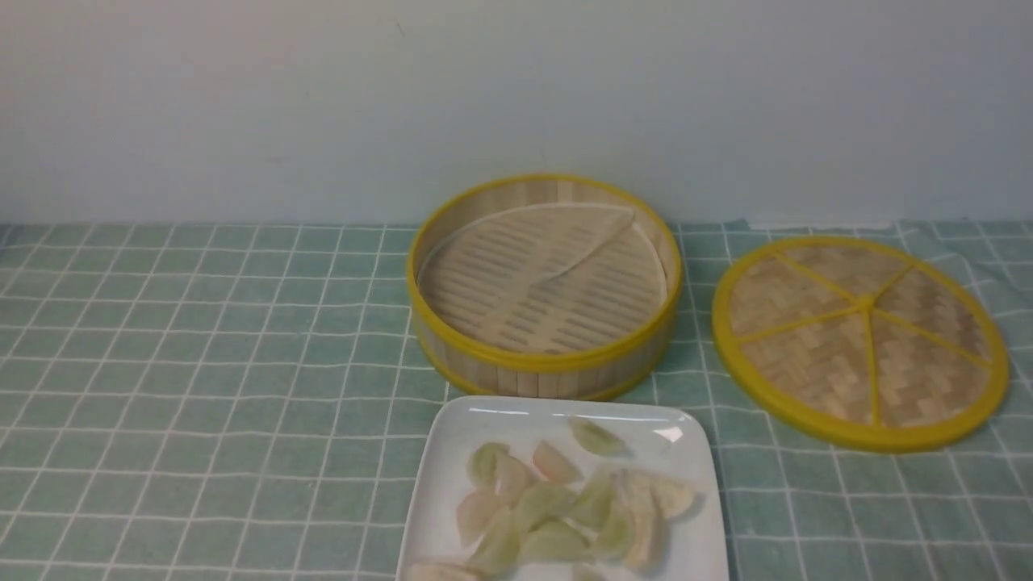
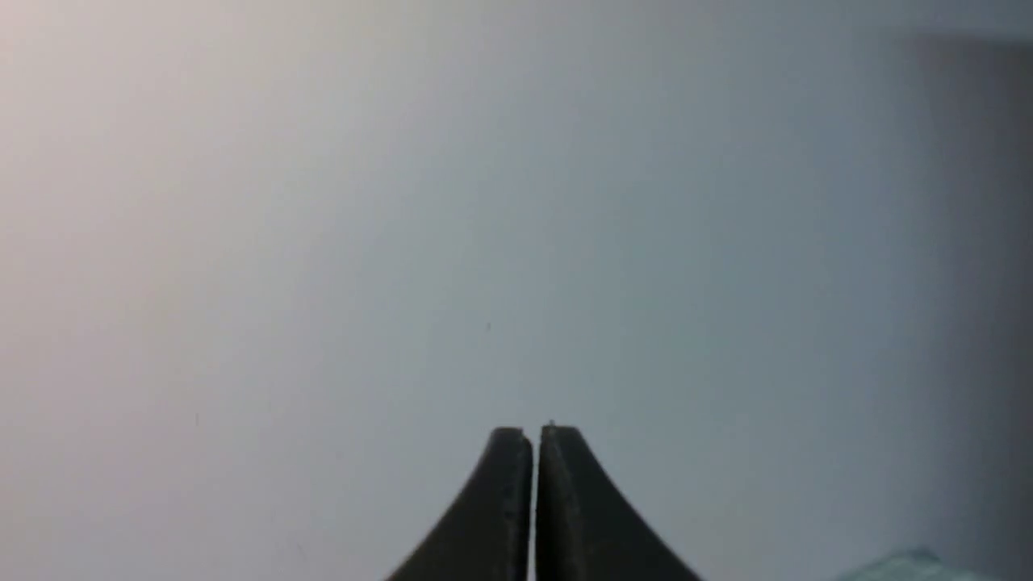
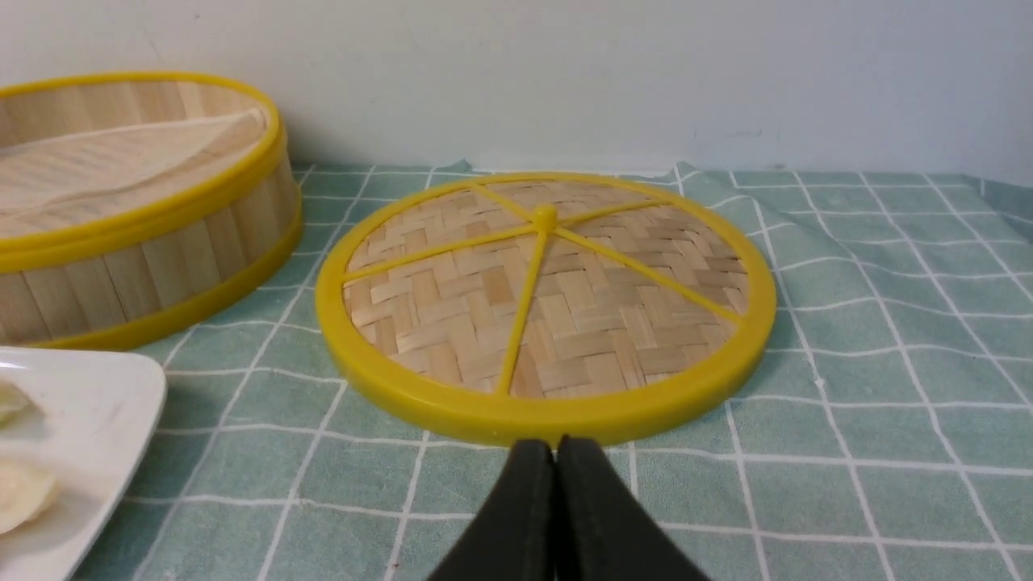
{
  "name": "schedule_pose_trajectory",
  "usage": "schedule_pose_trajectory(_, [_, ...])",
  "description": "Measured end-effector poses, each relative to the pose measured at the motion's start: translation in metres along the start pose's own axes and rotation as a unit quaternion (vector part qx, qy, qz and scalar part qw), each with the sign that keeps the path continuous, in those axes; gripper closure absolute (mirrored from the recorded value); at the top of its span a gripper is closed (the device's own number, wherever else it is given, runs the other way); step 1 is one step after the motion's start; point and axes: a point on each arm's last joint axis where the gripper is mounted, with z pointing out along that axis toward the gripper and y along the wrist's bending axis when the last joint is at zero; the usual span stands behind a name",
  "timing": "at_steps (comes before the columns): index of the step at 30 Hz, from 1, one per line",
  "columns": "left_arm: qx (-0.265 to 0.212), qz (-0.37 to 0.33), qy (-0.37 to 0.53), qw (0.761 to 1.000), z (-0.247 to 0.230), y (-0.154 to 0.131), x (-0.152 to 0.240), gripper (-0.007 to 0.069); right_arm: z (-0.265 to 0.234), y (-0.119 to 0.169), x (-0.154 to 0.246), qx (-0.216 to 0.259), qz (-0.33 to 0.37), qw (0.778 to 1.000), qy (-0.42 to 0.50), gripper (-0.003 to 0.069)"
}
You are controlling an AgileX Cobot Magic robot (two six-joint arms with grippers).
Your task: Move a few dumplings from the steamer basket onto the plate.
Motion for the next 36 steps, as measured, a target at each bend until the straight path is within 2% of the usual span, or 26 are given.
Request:
schedule_pose_trajectory(4, [0.001,-0.027,0.04,0.999,0.005,-0.001,0.015,0.0631,0.0,0.0,0.0,0.0,0.0,1.0,0.0,0.0672])
schedule_pose_trajectory(8, [0.003,-0.016,0.074,0.997,0.004,-0.002,0.028,0.0631,0.0,0.0,0.0,0.0,0.0,1.0,0.0,0.0672])
schedule_pose_trajectory(10, [-0.011,-0.008,0.102,0.995,0.002,-0.001,0.041,0.0631,0.0,0.0,0.0,0.0,0.0,1.0,0.0,0.0672])
schedule_pose_trajectory(12, [-0.042,-0.011,0.127,0.991,-0.004,0.001,0.056,0.0631,0.0,0.0,0.0,0.0,0.0,1.0,0.0,0.0672])
schedule_pose_trajectory(13, [-0.072,-0.014,0.135,0.988,-0.009,0.003,0.065,0.0631,0.0,0.0,0.0,0.0,0.0,1.0,0.0,0.0672])
schedule_pose_trajectory(14, [-0.072,-0.017,0.139,0.988,-0.009,0.003,0.067,0.0631,0.0,0.0,0.0,0.0,0.0,1.0,0.0,0.0672])
schedule_pose_trajectory(15, [-0.094,-0.018,0.144,0.985,-0.013,0.005,0.072,0.0631,0.0,0.0,0.0,0.0,0.0,1.0,0.0,0.0672])
schedule_pose_trajectory(16, [-0.129,-0.02,0.165,0.978,-0.02,0.007,0.088,0.0631,0.0,0.0,0.0,0.0,0.0,1.0,0.0,0.0672])
schedule_pose_trajectory(18, [-0.162,-0.014,0.196,0.967,-0.027,0.009,0.105,0.0631,0.0,0.0,0.0,0.0,0.0,1.0,0.0,0.0672])
schedule_pose_trajectory(22, [-0.207,0.002,0.282,0.937,-0.04,0.013,0.133,0.0631,0.0,0.0,0.0,0.0,0.0,1.0,0.0,0.0672])
schedule_pose_trajectory(26, [-0.213,0.009,0.334,0.918,-0.046,0.013,0.141,0.0631,0.0,0.0,0.0,0.0,0.0,1.0,0.0,0.0672])
schedule_pose_trajectory(36, [-0.211,0.016,0.338,0.917,-0.046,0.013,0.141,0.0631,0.0,0.0,0.0,0.0,0.001,1.0,0.0,0.0672])
